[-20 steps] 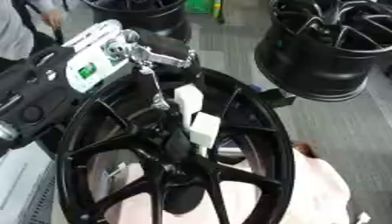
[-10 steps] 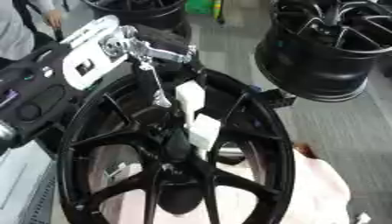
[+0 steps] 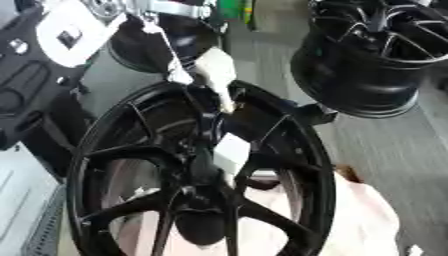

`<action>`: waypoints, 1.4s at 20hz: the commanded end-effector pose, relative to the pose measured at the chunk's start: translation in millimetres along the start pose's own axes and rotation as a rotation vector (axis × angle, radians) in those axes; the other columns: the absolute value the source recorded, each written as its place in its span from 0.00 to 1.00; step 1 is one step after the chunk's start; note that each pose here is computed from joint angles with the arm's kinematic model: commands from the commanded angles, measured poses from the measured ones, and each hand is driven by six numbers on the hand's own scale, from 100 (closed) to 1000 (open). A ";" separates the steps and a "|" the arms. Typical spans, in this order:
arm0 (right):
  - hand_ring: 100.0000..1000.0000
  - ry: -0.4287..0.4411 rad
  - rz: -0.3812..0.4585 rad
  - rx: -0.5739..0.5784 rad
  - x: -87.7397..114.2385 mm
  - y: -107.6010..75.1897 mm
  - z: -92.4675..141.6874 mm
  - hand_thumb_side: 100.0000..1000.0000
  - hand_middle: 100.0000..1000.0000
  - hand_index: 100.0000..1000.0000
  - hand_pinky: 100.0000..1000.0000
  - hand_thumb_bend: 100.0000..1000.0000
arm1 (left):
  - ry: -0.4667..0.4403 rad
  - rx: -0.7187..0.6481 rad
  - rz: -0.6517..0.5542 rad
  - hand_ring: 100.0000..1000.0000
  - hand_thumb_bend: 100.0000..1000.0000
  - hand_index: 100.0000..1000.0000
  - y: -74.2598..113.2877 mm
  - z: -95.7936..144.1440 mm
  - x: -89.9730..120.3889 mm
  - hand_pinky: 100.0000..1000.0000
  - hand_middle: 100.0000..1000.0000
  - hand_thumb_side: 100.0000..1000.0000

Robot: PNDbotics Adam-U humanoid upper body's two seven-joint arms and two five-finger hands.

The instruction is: Pull the pin out of the wheel hub.

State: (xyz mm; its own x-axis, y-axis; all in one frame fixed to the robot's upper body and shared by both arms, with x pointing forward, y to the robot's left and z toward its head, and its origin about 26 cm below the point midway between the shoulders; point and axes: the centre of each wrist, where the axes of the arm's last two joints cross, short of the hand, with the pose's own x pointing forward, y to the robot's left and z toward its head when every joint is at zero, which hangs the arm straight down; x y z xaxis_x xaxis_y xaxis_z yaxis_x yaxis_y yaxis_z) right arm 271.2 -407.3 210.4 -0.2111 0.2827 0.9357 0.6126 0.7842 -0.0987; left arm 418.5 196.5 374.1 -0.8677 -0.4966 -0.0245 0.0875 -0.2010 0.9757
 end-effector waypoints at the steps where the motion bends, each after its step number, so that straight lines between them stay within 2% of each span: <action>1: 0.65 -0.030 0.012 -0.021 7.6 -7.0 -4.0 0.71 0.62 0.73 0.71 0.00 | 0.032 0.005 -0.071 0.44 0.26 0.27 31.1 40.9 -6.3 0.61 0.21 0.00; 2: 0.65 -0.031 0.014 -0.023 7.7 -7.7 -3.9 0.71 0.62 0.73 0.71 0.00 | 0.052 0.023 -0.061 0.44 0.24 0.28 34.1 49.4 -9.2 0.61 0.21 0.00; 5: 0.65 -0.040 0.026 -0.042 8.1 -12.0 -3.5 0.71 0.62 0.73 0.71 0.00 | 0.210 0.155 0.014 0.44 0.19 0.29 41.2 109.2 -31.4 0.62 0.21 0.00; 9: 0.65 -0.055 0.044 -0.073 8.2 -18.7 -1.2 0.70 0.63 0.74 0.71 0.00 | 0.424 0.342 0.087 0.44 0.13 0.29 31.7 186.2 -50.4 0.62 0.21 0.00; 12: 0.66 -0.068 0.054 -0.092 8.9 -21.4 0.4 0.69 0.63 0.74 0.72 0.00 | 0.530 0.441 0.103 0.44 0.12 0.30 22.5 222.1 -53.7 0.62 0.21 0.00; 16: 0.67 -0.085 0.064 -0.091 10.3 -21.0 1.4 0.68 0.64 0.75 0.73 0.00 | 0.644 0.483 0.121 0.44 0.10 0.31 6.6 245.2 -59.5 0.62 0.21 0.00; 23: 0.66 -0.094 0.064 -0.091 9.6 -20.2 3.2 0.69 0.64 0.75 0.73 0.00 | 0.741 0.471 0.156 0.44 0.12 0.32 -17.3 254.5 -72.6 0.61 0.22 0.00; 28: 0.66 -0.095 0.063 -0.097 9.4 -20.0 4.8 0.69 0.63 0.75 0.73 0.00 | 0.879 0.441 0.149 0.45 0.15 0.33 -35.1 263.9 -84.7 0.61 0.23 0.00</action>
State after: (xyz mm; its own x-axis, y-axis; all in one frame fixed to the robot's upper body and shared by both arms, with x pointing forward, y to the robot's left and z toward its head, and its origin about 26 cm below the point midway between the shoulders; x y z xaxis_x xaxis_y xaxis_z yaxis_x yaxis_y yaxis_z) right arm 256.4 -417.0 207.1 -0.2120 0.3502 0.9124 0.6888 0.7158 -0.1147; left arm 372.8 456.4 381.2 -0.2259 -0.9604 0.1634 -0.1248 0.1949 0.9729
